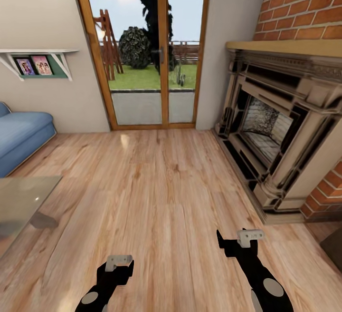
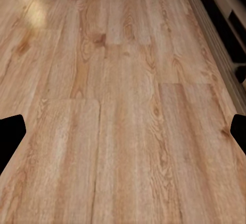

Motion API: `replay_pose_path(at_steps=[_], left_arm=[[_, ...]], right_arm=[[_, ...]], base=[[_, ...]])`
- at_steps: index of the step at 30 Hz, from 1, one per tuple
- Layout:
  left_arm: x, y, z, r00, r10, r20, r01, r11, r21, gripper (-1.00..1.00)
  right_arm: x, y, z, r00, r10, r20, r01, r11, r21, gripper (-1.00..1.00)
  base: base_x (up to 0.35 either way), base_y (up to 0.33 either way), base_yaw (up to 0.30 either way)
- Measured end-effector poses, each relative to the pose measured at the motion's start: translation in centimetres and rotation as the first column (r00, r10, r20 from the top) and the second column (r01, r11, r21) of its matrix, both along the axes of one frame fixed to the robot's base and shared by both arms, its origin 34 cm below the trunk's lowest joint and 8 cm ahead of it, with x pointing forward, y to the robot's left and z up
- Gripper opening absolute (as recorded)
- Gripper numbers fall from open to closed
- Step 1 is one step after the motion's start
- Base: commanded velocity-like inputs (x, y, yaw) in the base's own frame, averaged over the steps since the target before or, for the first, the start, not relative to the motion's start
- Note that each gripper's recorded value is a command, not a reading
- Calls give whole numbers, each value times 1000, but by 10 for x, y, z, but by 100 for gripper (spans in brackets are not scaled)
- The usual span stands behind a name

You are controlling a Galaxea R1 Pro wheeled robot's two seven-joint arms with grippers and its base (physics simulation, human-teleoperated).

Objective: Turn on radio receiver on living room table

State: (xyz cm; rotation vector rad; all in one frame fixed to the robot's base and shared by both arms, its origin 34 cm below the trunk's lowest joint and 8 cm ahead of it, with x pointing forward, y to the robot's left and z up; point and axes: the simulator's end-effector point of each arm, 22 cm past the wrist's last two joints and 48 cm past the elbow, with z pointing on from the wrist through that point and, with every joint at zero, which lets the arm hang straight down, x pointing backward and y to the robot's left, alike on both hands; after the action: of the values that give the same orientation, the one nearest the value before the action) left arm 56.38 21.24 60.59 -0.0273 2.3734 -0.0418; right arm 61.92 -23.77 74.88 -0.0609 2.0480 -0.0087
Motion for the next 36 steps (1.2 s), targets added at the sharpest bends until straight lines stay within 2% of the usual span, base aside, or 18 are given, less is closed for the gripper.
replay_pose_path(at_steps=[36], left_arm=[[0,0,0,1000,-1,1,1,1000,1,100]], right_arm=[[0,0,0,1000,0,-1,0,1000,0,100]], base=[[320,0,0]])
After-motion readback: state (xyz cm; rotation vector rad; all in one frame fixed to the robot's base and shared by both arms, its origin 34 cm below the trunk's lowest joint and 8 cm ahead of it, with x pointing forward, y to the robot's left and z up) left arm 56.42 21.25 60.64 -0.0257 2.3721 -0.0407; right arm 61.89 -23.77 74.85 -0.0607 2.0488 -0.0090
